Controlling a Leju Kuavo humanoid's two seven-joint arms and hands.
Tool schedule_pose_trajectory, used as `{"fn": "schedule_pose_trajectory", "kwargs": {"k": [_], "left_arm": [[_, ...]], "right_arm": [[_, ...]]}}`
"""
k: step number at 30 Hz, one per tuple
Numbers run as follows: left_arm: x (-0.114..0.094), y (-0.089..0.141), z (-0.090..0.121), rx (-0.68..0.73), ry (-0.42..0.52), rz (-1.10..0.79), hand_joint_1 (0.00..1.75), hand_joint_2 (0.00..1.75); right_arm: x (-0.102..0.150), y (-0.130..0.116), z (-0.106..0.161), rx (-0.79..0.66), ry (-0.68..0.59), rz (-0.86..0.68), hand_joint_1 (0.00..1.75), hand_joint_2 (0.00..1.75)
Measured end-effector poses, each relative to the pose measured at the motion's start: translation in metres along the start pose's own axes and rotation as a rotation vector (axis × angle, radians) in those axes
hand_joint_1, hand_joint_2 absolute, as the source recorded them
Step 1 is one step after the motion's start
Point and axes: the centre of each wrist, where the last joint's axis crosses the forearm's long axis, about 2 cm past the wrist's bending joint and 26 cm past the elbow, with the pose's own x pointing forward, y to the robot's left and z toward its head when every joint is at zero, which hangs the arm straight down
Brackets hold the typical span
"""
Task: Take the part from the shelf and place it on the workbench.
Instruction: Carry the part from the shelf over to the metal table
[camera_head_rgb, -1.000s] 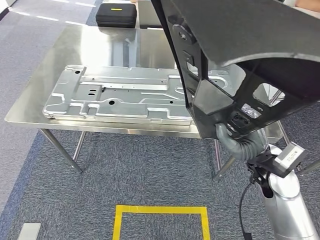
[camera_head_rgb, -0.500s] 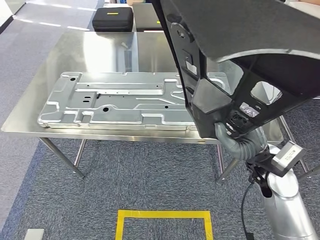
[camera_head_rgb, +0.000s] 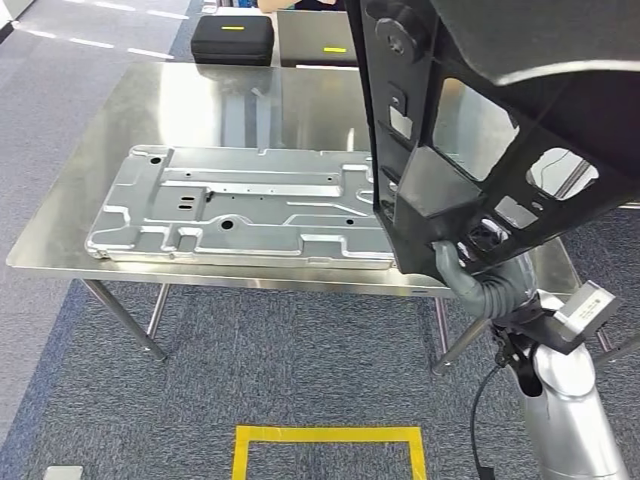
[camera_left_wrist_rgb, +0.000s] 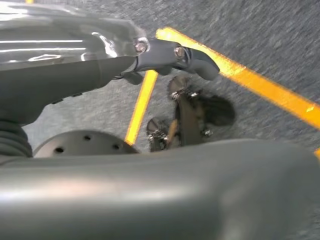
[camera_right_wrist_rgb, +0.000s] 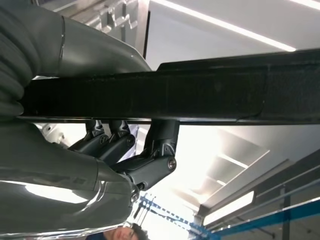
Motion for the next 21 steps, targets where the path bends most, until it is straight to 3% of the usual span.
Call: {"fn": "schedule_pose_trajectory", "kwargs": {"k": [21], "left_arm": [[-0.0011, 0.0001, 0.0002, -0.002, 0.004, -0.011, 0.0, 1.75]], "right_arm": [[0.0005, 0.0051, 0.0006, -0.006, 0.003, 0.006, 1.75, 1.75]]}}
